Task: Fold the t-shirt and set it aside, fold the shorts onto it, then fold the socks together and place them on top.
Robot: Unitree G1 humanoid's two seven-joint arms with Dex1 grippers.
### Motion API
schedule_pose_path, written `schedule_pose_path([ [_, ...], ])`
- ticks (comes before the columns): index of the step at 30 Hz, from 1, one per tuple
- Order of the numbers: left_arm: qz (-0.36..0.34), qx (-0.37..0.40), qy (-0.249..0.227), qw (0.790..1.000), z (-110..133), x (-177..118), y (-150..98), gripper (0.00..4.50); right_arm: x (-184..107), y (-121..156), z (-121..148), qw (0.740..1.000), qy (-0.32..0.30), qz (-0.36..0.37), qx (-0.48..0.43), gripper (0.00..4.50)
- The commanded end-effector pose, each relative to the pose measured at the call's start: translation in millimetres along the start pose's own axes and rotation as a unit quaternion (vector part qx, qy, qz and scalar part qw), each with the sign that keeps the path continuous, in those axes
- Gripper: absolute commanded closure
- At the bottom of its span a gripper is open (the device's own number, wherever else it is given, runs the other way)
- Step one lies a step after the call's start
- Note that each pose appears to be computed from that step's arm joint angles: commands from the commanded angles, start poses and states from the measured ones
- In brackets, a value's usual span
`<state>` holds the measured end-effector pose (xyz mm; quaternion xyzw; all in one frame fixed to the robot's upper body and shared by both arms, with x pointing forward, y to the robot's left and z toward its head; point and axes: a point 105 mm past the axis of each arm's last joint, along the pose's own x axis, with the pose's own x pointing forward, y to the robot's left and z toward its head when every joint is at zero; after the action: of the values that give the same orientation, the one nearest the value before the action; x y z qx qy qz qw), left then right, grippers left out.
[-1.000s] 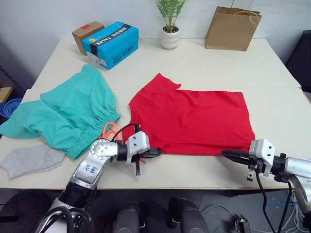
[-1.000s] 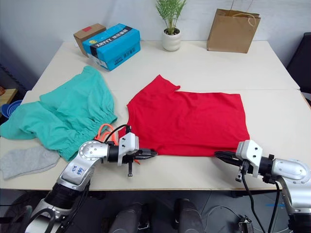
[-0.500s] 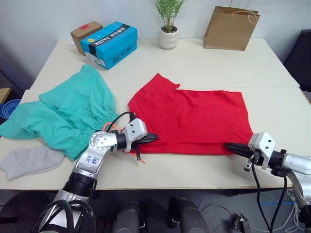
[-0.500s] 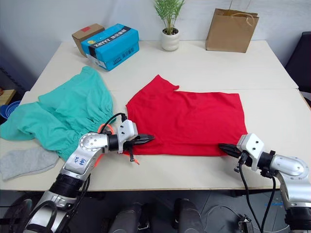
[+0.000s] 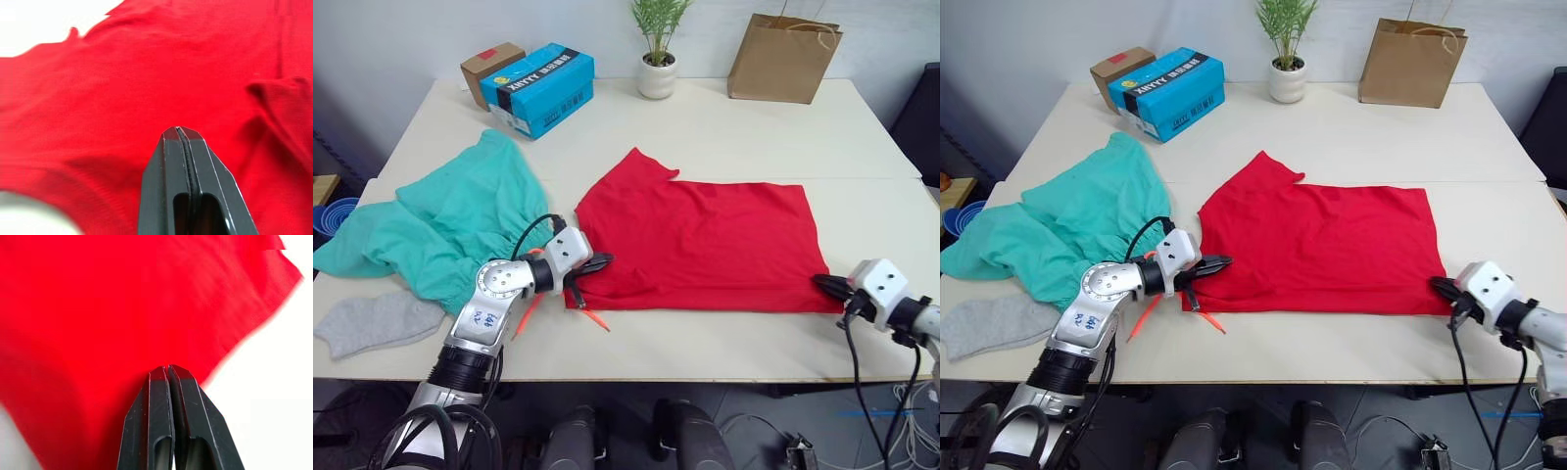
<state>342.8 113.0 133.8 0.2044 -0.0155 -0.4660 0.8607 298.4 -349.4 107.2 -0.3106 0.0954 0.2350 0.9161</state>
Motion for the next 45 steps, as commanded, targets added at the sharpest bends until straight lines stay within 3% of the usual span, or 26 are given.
schedule_pose_path([
  [1, -0.018, -0.006, -0.086, 0.996, 31.7, -20.6, -1.4, 4.5, -15.4, -16.5, 3.9, 0.998, -0.028, -0.038, 0.029, 4.41],
  [4, -0.079, -0.033, -0.091, 0.992, 33.2, -30.1, -23.1, 4.5, -15.5, -7.3, 17.5, 0.996, -0.071, -0.019, 0.041, 4.41],
  [10, -0.134, -0.055, -0.046, 0.988, 16.0, -28.7, -53.1, 4.5, -4.6, 30.5, 45.9, 0.989, -0.133, 0.04, 0.058, 4.41],
  [14, -0.13, -0.054, -0.014, 0.99, -0.5, -15.7, -59.0, 4.5, 4.7, 54.2, 46.5, 0.986, -0.133, 0.074, 0.065, 4.41],
  [22, -0.144, -0.025, 0.043, 0.988, -19.1, -6.6, -60.4, 4.5, 11.2, 63.6, 43.3, 0.986, -0.124, 0.077, 0.083, 4.41],
  [30, -0.066, -0.007, 0.061, 0.996, -23.4, -2.0, -34.3, 4.5, 13.3, 69.3, 39.8, 0.986, -0.113, 0.087, 0.09, 4.41],
  [36, 0.039, 0.073, 0.005, 0.997, -1.4, 0.6, 1.7, 4.5, 13.6, 70.7, 37.3, 0.986, -0.107, 0.089, 0.094, 4.41],
  [45, 0.037, 0.039, -0.026, 0.998, -0.4, -13.0, 8.9, 4.5, 10.0, 51.9, 35.2, 0.989, -0.104, 0.042, 0.094, 4.41],
])
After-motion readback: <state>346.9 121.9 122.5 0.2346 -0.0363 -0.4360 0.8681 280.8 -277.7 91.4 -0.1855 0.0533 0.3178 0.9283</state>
